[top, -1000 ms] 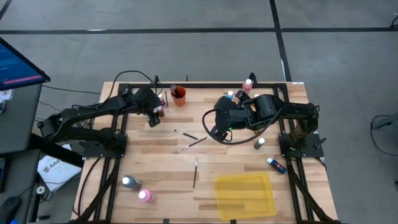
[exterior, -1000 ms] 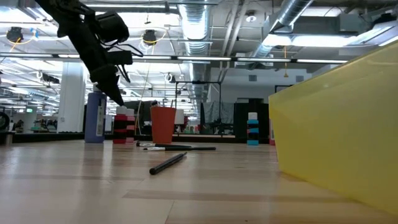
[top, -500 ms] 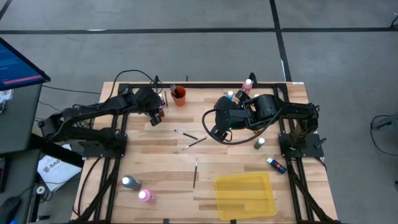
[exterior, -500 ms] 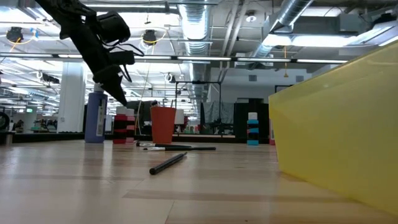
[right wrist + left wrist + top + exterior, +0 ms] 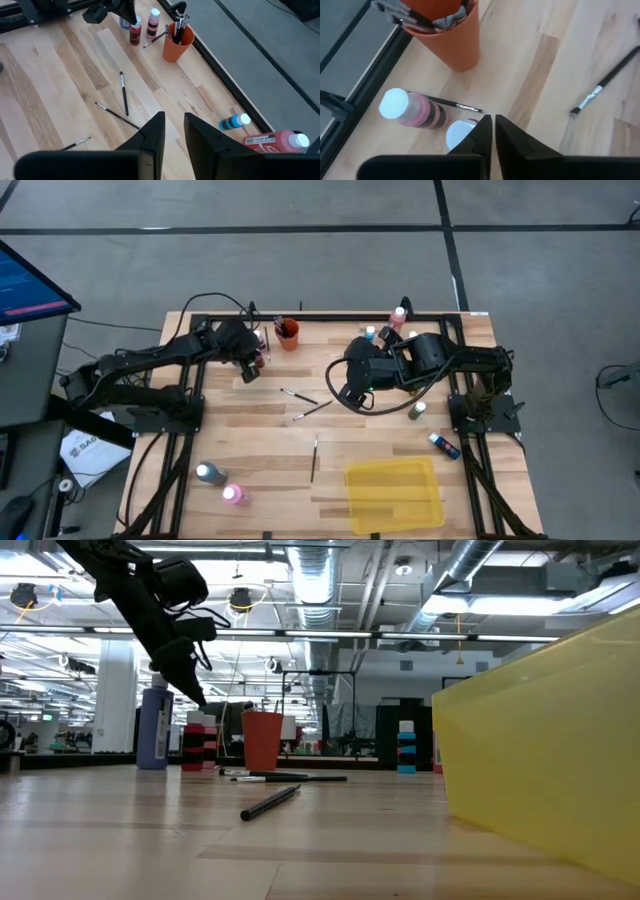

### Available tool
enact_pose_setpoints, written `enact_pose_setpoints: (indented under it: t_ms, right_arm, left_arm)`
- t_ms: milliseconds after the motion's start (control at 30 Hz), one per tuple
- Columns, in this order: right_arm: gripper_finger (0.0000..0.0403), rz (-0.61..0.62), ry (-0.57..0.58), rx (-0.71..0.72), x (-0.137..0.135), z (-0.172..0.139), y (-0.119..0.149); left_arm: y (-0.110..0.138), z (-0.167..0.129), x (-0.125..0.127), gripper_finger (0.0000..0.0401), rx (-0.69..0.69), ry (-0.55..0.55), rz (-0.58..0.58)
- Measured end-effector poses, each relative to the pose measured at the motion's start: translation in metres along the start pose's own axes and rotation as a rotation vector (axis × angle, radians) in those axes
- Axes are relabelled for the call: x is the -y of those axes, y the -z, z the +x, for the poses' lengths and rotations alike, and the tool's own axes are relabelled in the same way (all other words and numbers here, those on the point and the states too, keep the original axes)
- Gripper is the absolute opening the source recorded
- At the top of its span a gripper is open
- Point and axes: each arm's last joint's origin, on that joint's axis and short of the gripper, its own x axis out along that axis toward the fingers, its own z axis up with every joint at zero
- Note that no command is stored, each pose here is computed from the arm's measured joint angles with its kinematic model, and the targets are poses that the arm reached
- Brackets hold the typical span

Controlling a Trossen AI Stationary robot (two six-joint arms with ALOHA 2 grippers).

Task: Pick & Place Paint Supplies
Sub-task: Put the red paint bottle into the yellow bin

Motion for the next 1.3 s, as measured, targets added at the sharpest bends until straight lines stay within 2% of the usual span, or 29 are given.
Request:
enact_pose_setpoints:
  t_ms: [133,333,500,600,767,1000,1300]
  right_arm:
    - [0.0068,-0.011,-0.011,0.003,-0.004,-0.003,0.002]
    - [0.0068,-0.028,-0.028,0.007,-0.010,-0.008,0.006]
    - [0.0068,-0.034,-0.032,0.009,-0.011,-0.009,0.007]
    - [0.0068,-0.040,-0.033,0.010,-0.012,-0.009,0.007]
    - [0.0068,-0.052,-0.033,0.010,-0.012,-0.010,0.008]
    - [0.0068,-0.057,-0.035,0.011,-0.013,-0.010,0.008]
    - [0.0068,-0.052,-0.037,0.011,-0.014,-0.011,0.009]
  left_arm:
    - [-0.001,-0.005,0.000,0.0059,0.029,-0.001,0.020]
    - [0.000,-0.001,0.003,0.0150,0.006,0.008,0.083]
    - [0.000,0.000,0.001,0.0205,-0.006,-0.034,0.086]
    - [0.000,0.000,0.001,0.0214,-0.010,-0.034,0.083]
    - [0.008,0.009,0.003,0.0207,-0.026,-0.037,0.088]
    - [0.009,0.010,0.002,0.0205,-0.016,-0.098,0.075]
    - [0.008,0.008,0.005,0.0204,0.002,-0.072,0.033]
